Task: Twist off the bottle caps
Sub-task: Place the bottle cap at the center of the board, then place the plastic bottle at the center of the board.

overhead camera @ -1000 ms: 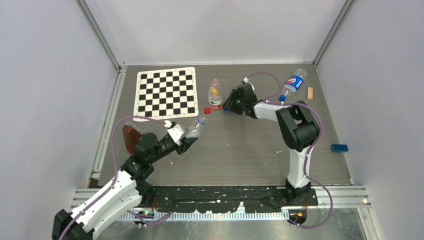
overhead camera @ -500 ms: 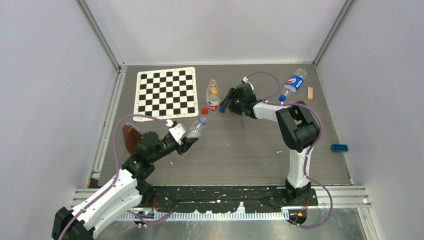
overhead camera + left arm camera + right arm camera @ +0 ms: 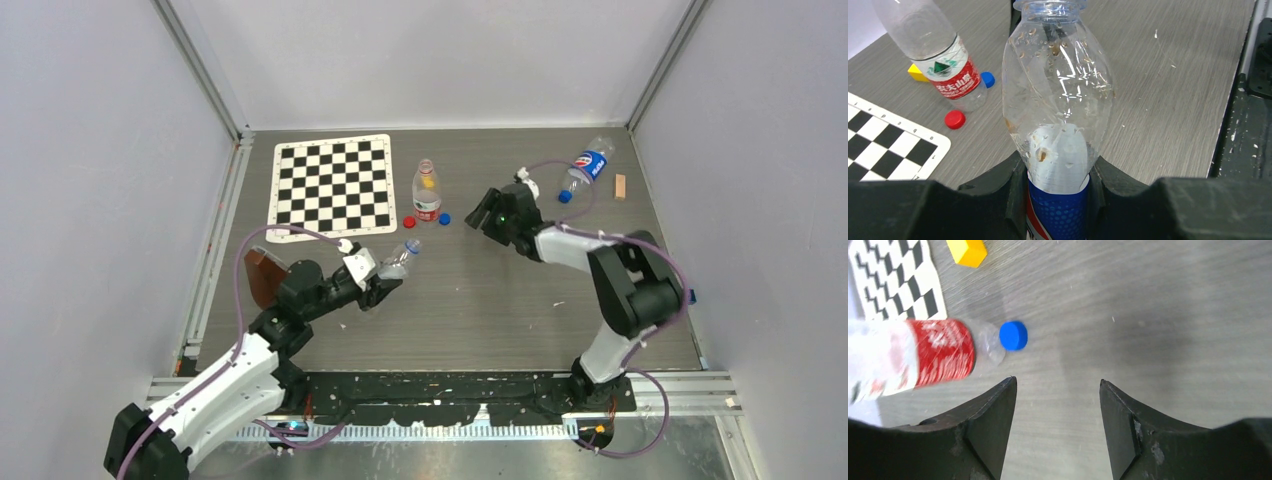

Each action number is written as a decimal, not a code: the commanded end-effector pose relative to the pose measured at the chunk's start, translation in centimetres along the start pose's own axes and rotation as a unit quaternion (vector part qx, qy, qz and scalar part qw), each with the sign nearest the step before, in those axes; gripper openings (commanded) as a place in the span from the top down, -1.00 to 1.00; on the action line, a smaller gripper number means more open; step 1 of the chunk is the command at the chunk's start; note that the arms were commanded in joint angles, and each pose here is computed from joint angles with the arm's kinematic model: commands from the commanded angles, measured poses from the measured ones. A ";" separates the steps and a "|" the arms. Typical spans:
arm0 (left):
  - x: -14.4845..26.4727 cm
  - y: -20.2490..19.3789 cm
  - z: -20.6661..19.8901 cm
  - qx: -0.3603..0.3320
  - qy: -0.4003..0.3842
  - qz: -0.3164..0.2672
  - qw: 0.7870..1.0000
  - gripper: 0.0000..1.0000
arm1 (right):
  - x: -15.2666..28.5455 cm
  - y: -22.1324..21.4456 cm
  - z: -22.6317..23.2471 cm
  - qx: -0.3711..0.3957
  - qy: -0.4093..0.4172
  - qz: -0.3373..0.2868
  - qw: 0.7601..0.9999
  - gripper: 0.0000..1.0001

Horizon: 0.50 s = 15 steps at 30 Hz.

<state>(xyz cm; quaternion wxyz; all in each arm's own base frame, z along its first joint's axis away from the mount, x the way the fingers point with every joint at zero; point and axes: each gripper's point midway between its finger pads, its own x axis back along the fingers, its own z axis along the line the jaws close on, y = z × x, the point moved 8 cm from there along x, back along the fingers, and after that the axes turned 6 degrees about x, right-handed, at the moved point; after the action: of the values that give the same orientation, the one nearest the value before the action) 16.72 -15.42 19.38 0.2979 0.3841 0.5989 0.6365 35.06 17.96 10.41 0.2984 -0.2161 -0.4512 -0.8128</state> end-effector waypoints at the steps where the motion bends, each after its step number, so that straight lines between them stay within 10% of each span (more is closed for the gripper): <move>1: -0.7 2.1 -0.2 -0.008 -0.029 -0.048 0.998 0.64 | 6.4 2.9 2.2 -0.043 0.114 -0.118 0.985 -0.35; 15: -3.1 2.0 -0.6 0.052 -0.081 -0.047 0.994 0.49 | 21.7 -0.5 12.1 0.062 0.404 -0.101 0.907 -0.35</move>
<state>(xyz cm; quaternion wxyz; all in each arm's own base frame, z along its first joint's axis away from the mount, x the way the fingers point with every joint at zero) 17.42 -17.61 17.84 0.3015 0.4443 0.6108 0.5819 21.78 21.02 26.78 0.3654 0.1367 -0.3536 -0.8502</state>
